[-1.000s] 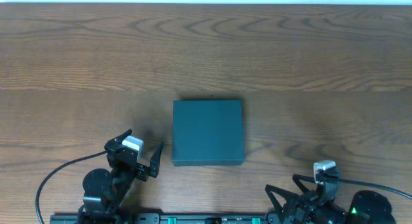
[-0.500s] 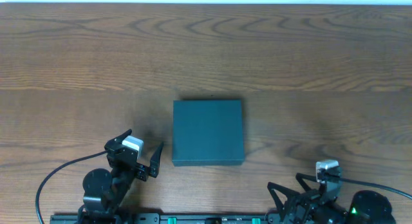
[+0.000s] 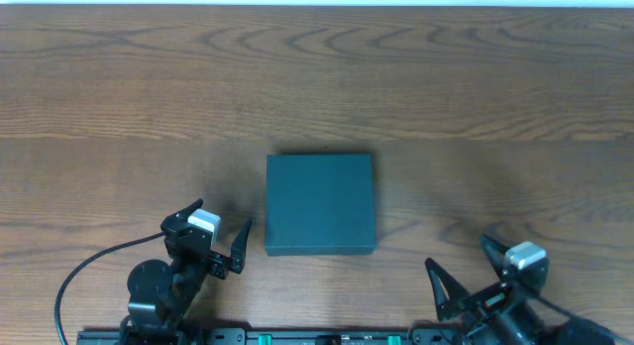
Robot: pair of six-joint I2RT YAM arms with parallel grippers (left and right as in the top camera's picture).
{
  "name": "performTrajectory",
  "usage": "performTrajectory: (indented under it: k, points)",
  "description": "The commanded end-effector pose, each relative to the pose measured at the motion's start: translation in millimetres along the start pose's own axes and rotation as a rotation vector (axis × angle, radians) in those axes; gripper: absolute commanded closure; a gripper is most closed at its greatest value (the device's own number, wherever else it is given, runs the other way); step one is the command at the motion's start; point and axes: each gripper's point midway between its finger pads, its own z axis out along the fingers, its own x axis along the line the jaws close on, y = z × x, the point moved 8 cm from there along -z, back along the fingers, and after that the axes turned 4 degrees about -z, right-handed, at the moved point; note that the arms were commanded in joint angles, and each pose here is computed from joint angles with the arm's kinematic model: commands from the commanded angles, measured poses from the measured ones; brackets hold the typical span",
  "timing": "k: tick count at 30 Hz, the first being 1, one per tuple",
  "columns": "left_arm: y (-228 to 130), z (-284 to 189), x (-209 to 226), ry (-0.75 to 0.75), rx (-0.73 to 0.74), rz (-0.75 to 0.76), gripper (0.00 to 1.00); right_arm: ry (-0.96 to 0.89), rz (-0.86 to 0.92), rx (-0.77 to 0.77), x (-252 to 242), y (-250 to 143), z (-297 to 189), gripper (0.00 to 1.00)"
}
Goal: Pack container
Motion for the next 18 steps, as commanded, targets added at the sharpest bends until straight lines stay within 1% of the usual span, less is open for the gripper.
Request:
performTrajectory:
  k: [1, 5, 10, 14, 16, 18]
  points:
    - [-7, 3, 2, 0.005, 0.012, -0.020, 0.05, -0.021, -0.194, 0.021, -6, -11, 8, 0.01]
    - [-7, 3, 2, 0.005, 0.012, -0.020, 0.05, -0.046, -0.276, 0.111, -19, -35, 27, 0.01]
    - [-7, 3, 2, 0.005, 0.012, -0.020, 0.05, -0.051, -0.235, 0.246, -36, -80, 55, 0.01]
    - [-7, 3, 2, 0.005, 0.012, -0.020, 0.04, 0.021, -0.210, 0.285, -40, -108, 74, 0.01]
    - [-7, 3, 2, 0.005, 0.012, -0.020, 0.05, 0.028, -0.191, 0.331, -43, -124, 80, 0.01]
    - [-7, 3, 2, 0.005, 0.012, -0.020, 0.05, 0.027, -0.201, 0.306, -43, -120, 81, 0.01]
